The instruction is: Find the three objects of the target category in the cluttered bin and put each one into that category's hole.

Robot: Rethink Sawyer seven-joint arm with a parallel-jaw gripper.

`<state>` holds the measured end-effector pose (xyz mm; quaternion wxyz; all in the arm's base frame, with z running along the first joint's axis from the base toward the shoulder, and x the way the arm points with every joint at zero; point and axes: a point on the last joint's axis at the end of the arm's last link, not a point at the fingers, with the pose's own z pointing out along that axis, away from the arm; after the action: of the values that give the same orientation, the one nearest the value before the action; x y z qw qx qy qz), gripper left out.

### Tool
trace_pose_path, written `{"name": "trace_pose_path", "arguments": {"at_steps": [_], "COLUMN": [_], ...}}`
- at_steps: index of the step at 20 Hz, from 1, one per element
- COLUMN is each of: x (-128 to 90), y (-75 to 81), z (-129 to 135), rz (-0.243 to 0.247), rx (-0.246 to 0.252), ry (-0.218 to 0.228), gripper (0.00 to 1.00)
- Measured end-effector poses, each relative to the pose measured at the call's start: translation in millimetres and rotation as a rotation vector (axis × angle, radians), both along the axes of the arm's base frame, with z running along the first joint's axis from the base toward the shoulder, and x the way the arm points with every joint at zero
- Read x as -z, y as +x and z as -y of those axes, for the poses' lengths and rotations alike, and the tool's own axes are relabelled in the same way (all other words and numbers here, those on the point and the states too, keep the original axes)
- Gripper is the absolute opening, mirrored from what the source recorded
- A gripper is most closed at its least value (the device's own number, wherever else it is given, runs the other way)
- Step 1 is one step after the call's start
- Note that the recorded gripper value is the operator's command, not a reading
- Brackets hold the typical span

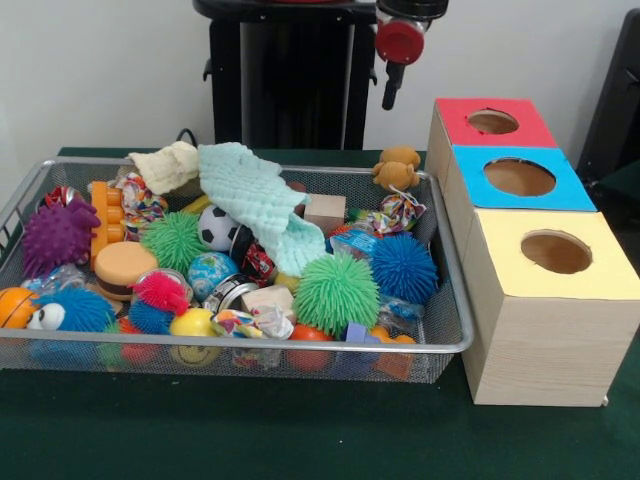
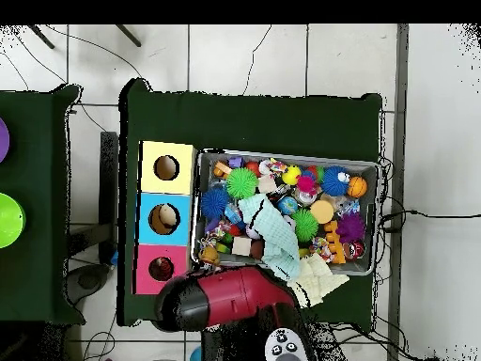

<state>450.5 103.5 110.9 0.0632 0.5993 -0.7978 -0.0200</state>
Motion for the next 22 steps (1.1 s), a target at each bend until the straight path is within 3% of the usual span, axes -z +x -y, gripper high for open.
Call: {"name": "trace_pose_path", "arguments": {"at_steps": [3, 12, 16, 22], "x": [-0.1, -12.8, -2.3, 29.8], "y": [0.5, 9.9, 4.5, -7.1], "z": [9.7, 59.4, 54.2, 38.0], "rz": [-0.001, -0.011, -0.029, -0.038], "rx": [0.008, 0.112, 0.095, 0.057], "ry": [-0.005, -0.016, -0.010, 0.024], "gripper": [1.00, 1.00, 1.00, 1.00]}}
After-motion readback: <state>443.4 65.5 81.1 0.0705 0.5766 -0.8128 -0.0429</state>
